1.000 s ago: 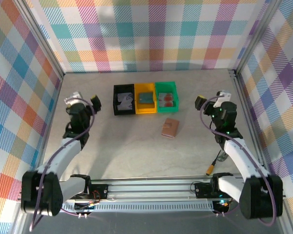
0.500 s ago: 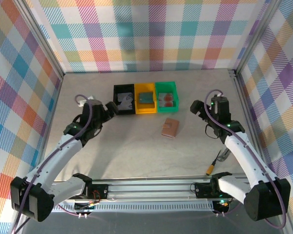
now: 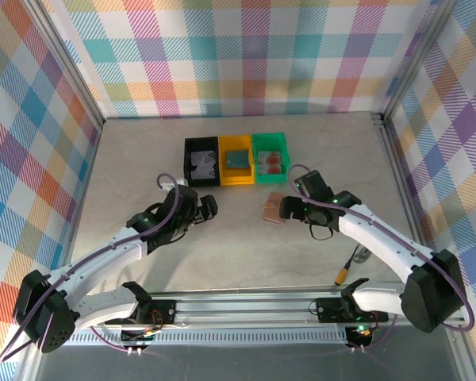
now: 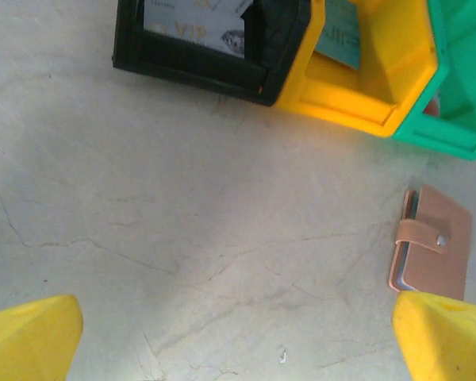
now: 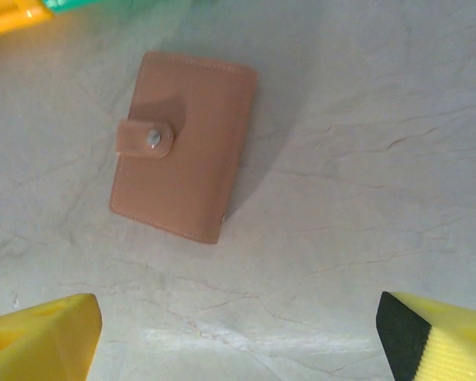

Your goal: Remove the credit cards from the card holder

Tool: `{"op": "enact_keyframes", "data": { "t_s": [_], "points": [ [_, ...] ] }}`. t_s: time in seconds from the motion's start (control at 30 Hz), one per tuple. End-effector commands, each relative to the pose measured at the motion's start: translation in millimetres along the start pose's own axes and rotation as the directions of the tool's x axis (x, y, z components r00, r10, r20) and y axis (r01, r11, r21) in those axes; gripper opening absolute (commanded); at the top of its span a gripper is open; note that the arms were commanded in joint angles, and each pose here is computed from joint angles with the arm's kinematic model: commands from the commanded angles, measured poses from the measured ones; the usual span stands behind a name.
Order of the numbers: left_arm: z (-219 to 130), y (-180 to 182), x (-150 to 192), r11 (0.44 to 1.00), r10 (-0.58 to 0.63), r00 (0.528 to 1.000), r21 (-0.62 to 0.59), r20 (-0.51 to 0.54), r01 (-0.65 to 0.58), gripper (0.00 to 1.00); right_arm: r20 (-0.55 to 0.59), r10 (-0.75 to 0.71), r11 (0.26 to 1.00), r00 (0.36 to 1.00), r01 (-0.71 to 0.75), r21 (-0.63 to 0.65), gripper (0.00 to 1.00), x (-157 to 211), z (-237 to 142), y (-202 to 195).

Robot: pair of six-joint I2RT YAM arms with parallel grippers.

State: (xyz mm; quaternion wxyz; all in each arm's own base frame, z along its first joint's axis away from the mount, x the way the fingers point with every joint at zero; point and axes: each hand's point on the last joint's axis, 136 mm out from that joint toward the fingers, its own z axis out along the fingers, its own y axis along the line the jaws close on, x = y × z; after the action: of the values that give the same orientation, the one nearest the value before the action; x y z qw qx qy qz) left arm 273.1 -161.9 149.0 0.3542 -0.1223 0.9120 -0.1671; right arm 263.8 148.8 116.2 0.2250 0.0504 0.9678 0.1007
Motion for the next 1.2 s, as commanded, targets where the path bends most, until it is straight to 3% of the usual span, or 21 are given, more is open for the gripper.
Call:
{"op": "enact_keyframes", "data": {
  "t_s": [0.0,0.17,0.37,0.6,1.17],
  "points": [
    [1.2,-16.8,4.3,0.998,0.008,1.0,0.065,-0.017,-0.007,1.0,-0.022,0.015,1.0,1.0,-0.015,-0.003,0.89,-1.3,3.0,6.8],
    [0.7,-24.9,11.5,0.996,0.04,0.998,0.086,-0.048,-0.036,1.0,-0.055,-0.002,0.998,0.999,-0.002,-0.065,0.78,0.5,12.2,21.3],
    [5.8,-35.0,20.6,0.996,0.064,0.991,0.073,-0.115,-0.056,1.0,-0.08,-0.024,0.997,0.997,0.019,-0.07,0.75,-6.7,15.8,22.9],
    [14.4,-68.5,20.8,0.991,0.127,0.976,0.074,-0.177,-0.115,1.0,-0.145,0.061,0.984,0.987,-0.084,-0.158,0.73,-17.3,27.2,18.7],
    [83.0,-163.1,52.4,0.936,0.348,0.859,0.082,-0.376,-0.343,0.99,-0.123,0.248,0.943,0.961,-0.269,-0.195,0.66,-25.8,29.4,-16.5]
  ]
}}
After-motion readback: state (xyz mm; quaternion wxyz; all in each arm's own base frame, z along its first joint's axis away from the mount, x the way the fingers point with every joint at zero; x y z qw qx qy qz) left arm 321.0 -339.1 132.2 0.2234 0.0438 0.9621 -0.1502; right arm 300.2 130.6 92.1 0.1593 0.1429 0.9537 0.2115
